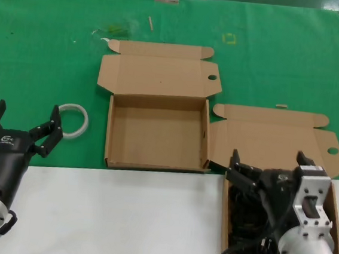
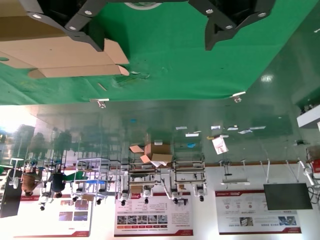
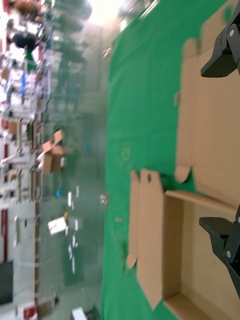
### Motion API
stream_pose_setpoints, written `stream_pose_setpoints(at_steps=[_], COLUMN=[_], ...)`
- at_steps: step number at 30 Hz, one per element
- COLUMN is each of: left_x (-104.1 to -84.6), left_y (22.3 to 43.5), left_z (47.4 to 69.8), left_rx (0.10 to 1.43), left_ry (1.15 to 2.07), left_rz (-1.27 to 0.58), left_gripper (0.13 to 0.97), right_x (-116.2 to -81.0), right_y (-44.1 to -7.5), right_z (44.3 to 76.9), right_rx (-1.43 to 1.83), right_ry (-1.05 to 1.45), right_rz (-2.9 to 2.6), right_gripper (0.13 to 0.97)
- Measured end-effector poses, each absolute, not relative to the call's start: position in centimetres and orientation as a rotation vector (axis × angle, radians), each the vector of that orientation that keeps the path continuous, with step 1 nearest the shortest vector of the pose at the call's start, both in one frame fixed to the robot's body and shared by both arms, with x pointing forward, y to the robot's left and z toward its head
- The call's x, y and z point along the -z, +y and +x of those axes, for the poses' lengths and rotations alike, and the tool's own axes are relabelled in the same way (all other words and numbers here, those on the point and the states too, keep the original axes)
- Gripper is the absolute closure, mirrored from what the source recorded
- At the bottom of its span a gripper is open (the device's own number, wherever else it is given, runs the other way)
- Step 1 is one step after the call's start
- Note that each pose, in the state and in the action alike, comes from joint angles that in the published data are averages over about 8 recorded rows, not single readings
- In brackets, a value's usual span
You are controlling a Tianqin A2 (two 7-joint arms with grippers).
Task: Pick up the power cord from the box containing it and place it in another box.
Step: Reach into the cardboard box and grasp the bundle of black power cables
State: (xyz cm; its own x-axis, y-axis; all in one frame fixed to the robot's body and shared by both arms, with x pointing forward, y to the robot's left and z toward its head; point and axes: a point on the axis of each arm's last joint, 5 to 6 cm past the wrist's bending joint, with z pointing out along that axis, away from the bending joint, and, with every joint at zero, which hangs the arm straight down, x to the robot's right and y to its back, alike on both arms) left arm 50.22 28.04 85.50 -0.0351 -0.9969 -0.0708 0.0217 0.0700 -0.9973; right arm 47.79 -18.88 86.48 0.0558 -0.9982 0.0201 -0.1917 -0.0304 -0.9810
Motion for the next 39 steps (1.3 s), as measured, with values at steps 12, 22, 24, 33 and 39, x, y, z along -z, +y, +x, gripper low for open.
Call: stream_pose_setpoints(at_steps=[12, 22, 24, 33, 39], left_x=[-85.5, -85.5, -85.5, -85.5, -85.5], left_y=[28.0, 28.0, 28.0, 28.0, 28.0], left_z=[50.2, 50.2, 50.2, 50.2, 50.2], left_rx=[1.193, 1.193, 1.193, 1.193, 1.193], left_ry=[1.253, 1.253, 1.253, 1.253, 1.253], left_rz=[-1.125, -1.125, -1.125, -1.125, -1.125], left_gripper=[0.405, 0.463, 0.579, 0.897, 0.944], right_x=[-82.3, -79.7, -79.4, -79.2, -79.0], right_y=[-18.4, -19.8, -20.3, -21.1, -20.6], right_z=[45.9, 44.7, 44.6, 45.3, 46.1], right_rx=[1.038, 1.042, 1.044, 1.054, 1.050], right_ry=[1.506, 1.610, 1.619, 1.613, 1.602], right_rz=[-1.339, -1.303, -1.297, -1.289, -1.295], right_gripper=[0.130, 0.130, 0.130, 0.253, 0.361])
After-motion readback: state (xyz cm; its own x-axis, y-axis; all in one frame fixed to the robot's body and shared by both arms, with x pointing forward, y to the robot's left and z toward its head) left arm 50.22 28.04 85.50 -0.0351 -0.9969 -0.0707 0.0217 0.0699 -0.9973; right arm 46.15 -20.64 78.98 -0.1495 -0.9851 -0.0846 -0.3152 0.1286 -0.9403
